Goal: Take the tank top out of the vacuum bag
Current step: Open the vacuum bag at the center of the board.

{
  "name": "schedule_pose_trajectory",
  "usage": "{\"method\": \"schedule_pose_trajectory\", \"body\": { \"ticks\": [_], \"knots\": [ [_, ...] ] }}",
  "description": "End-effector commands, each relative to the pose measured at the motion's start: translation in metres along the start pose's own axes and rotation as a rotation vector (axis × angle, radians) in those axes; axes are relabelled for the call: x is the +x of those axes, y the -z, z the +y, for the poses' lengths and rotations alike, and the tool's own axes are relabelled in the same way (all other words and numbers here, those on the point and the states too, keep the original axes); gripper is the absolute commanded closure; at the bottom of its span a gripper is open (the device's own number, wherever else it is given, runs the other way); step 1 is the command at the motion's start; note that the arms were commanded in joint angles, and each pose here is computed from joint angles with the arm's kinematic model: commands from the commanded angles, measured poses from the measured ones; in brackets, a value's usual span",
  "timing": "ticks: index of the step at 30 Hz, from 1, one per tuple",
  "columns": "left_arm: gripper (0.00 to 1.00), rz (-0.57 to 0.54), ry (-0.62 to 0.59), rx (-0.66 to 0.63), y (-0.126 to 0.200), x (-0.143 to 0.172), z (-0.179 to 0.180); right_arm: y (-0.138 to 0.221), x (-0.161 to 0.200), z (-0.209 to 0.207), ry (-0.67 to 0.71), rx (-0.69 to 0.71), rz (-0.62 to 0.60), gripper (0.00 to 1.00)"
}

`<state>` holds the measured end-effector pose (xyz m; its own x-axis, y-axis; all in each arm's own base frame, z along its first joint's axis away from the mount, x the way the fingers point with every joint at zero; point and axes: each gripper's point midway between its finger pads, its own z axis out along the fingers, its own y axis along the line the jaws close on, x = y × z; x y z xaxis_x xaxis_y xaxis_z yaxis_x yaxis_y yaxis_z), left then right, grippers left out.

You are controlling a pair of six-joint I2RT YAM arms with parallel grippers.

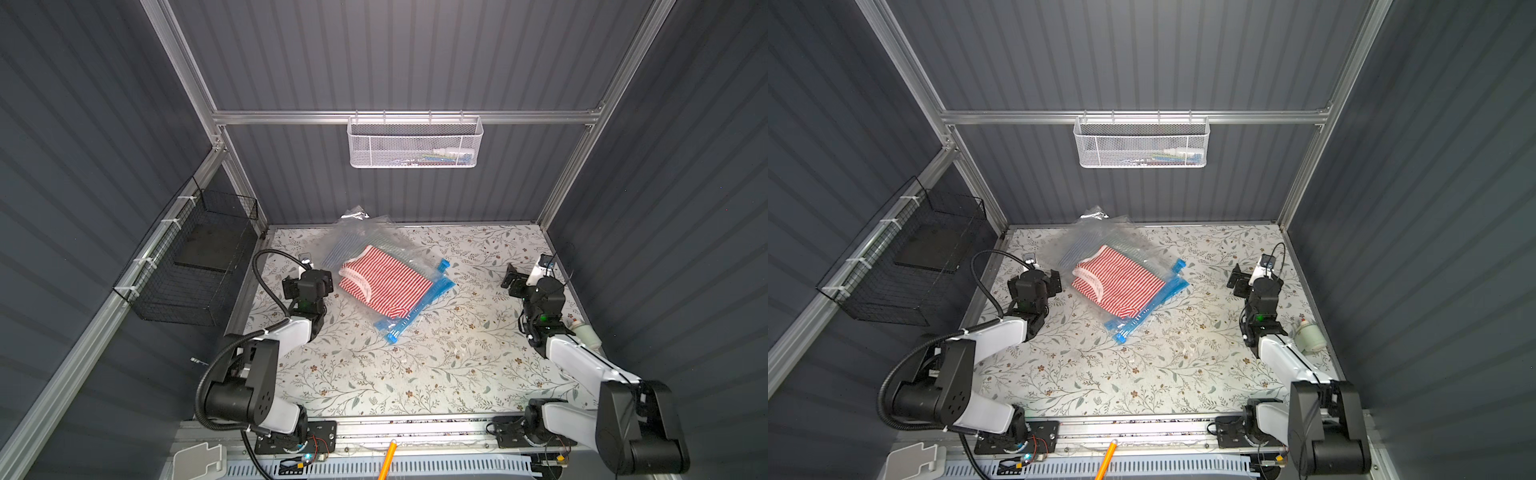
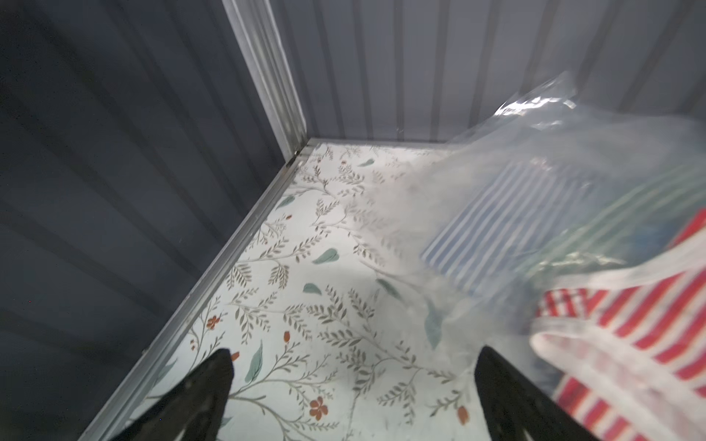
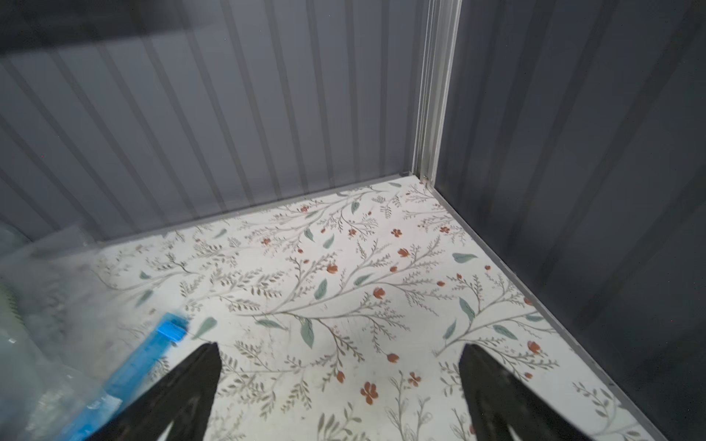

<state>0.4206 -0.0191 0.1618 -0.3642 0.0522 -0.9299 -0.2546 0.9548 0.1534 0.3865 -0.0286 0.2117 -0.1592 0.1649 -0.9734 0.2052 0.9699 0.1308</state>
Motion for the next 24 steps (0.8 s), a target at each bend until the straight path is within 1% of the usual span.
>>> {"method": "schedule_pose_trajectory", "body": {
  "ticks": [1, 4, 6, 7, 9, 11, 13, 15, 17, 20, 22, 24],
  "knots": [
    [0.00, 0.086, -0.047, 0.072, 0.021, -0.015, -0.026, 0.005, 0.008, 0.021, -0.157, -0.088, 0.163, 0.01],
    [0.00, 0.136, -0.079, 0.218, 0.042, -0.032, -0.068, 0.010, 0.016, 0.051, -0.283, -0.236, 0.282, 0.01],
    [0.00, 0.153, -0.142, 0.310, 0.059, -0.033, -0.099, 0.015, 0.027, 0.073, -0.376, -0.349, 0.357, 0.01],
    [0.00, 0.159, -0.178, 0.383, 0.070, -0.032, -0.118, 0.017, 0.034, 0.082, -0.427, -0.395, 0.397, 0.01],
    [0.00, 0.192, -0.220, 0.523, 0.087, -0.023, -0.150, 0.020, 0.050, 0.099, -0.506, -0.489, 0.483, 0.01],
    [0.00, 0.222, -0.250, 0.626, 0.101, -0.012, -0.172, 0.022, 0.066, 0.106, -0.558, -0.521, 0.552, 0.01],
    [0.00, 0.235, -0.286, 0.717, 0.112, 0.001, -0.192, 0.024, 0.079, 0.108, -0.591, -0.537, 0.583, 0.01],
    [0.00, 0.242, -0.311, 0.751, 0.118, 0.013, -0.203, 0.026, 0.085, 0.108, -0.607, -0.546, 0.579, 0.01],
    [0.00, 0.271, -0.341, 0.761, 0.118, 0.027, -0.212, 0.027, 0.091, 0.106, -0.613, -0.539, 0.589, 0.01],
    [0.00, 0.313, -0.425, 0.782, 0.123, 0.049, -0.228, 0.030, 0.097, 0.105, -0.607, -0.537, 0.594, 0.01],
    [0.00, 0.321, -0.481, 0.793, 0.128, 0.061, -0.238, 0.032, 0.100, 0.104, -0.597, -0.534, 0.598, 0.01],
    [0.00, 0.322, -0.503, 0.808, 0.132, 0.067, -0.245, 0.033, 0.104, 0.102, -0.587, -0.525, 0.608, 0.01]
  ]
}}
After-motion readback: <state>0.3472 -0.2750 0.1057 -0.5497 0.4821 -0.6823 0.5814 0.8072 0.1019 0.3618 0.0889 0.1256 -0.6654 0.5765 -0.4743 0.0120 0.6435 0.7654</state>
